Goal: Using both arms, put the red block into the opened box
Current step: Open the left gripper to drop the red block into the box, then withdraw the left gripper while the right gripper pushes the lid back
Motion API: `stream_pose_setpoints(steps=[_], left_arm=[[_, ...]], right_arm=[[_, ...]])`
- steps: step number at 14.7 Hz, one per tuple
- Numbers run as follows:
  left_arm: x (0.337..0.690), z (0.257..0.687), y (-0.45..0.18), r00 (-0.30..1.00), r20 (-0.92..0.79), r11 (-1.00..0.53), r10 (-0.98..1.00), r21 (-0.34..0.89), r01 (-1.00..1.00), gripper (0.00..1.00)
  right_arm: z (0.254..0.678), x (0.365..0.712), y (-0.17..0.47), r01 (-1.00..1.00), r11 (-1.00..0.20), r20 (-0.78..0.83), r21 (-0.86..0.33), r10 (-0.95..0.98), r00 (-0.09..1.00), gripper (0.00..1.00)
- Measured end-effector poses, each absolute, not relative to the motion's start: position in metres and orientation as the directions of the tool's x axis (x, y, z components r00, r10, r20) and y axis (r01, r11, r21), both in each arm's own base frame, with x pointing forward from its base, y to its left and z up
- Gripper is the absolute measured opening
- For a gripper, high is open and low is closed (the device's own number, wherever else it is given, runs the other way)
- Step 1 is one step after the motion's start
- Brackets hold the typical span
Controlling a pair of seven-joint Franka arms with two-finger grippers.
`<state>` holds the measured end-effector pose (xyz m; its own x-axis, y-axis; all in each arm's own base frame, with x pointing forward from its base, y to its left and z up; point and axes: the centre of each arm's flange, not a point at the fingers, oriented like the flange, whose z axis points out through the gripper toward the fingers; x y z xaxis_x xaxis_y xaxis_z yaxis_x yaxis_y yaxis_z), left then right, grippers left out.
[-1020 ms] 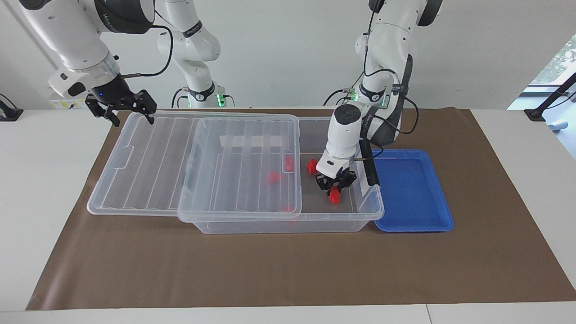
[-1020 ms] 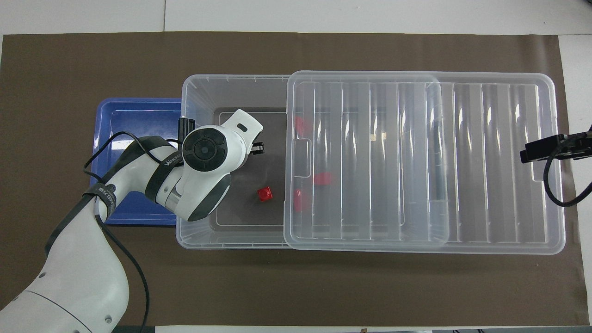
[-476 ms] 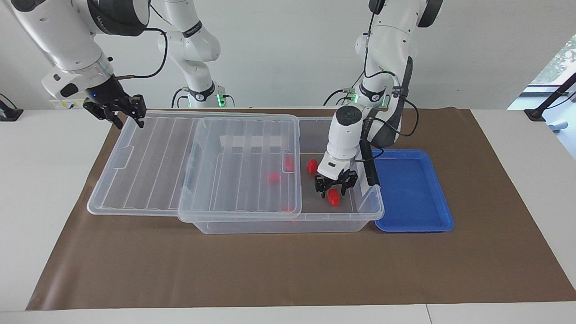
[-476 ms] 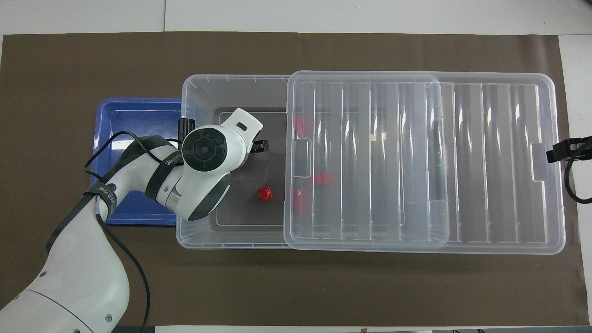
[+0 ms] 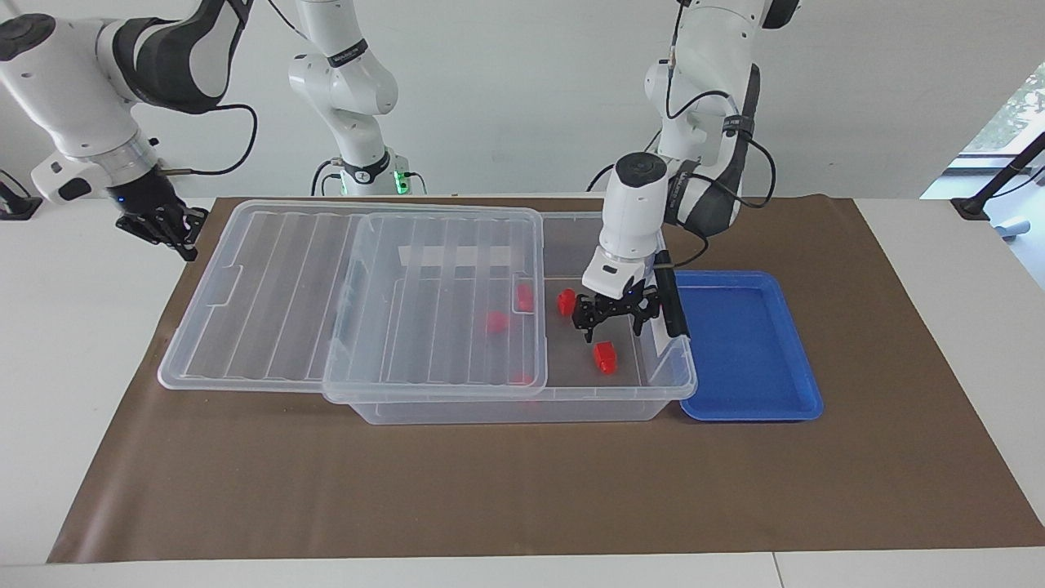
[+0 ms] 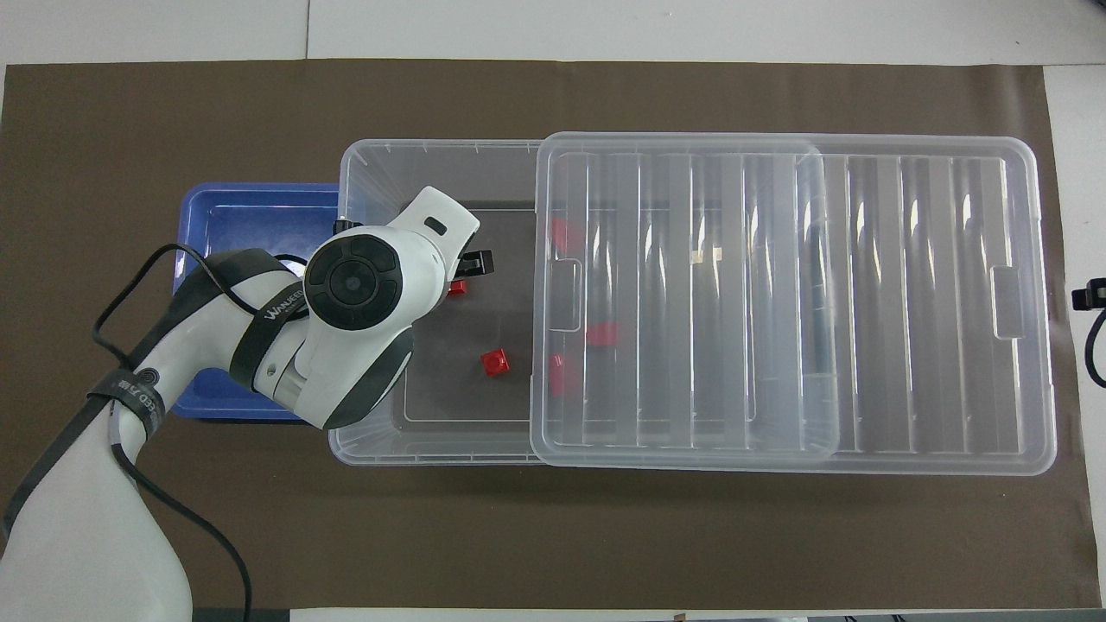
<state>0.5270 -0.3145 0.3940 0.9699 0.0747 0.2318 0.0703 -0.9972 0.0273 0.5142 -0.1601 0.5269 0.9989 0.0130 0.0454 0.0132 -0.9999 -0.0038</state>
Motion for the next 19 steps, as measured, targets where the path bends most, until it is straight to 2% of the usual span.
stream_pose_setpoints(steps=[4,8,12,19], left_arm=[[0.515,0.425,-0.31,0.973,0.227,-0.999,0.047,-0.008,0.051,1.0],[0.501,0.468,-0.292,0.986,0.168,-1.0,-0.018,0.009,-0.02,1.0],[0.506,0.518,-0.219,0.99,0.131,-0.997,-0.058,0.034,-0.063,1.0],[0.528,0.569,-0.118,0.988,0.102,-0.993,-0.113,0.014,-0.115,1.0]], right_arm=[[0.497,0.519,-0.19,0.069,-0.998,0.042,-0.003,0.068,0.997,0.01],[0.475,0.527,-0.181,0.091,-0.996,0.044,-0.003,0.091,0.995,0.01],[0.476,0.531,-0.168,0.111,-0.994,0.046,-0.002,0.111,0.993,0.01],[0.474,0.538,-0.141,0.1,-0.995,0.042,-0.006,0.1,0.994,0.01]])
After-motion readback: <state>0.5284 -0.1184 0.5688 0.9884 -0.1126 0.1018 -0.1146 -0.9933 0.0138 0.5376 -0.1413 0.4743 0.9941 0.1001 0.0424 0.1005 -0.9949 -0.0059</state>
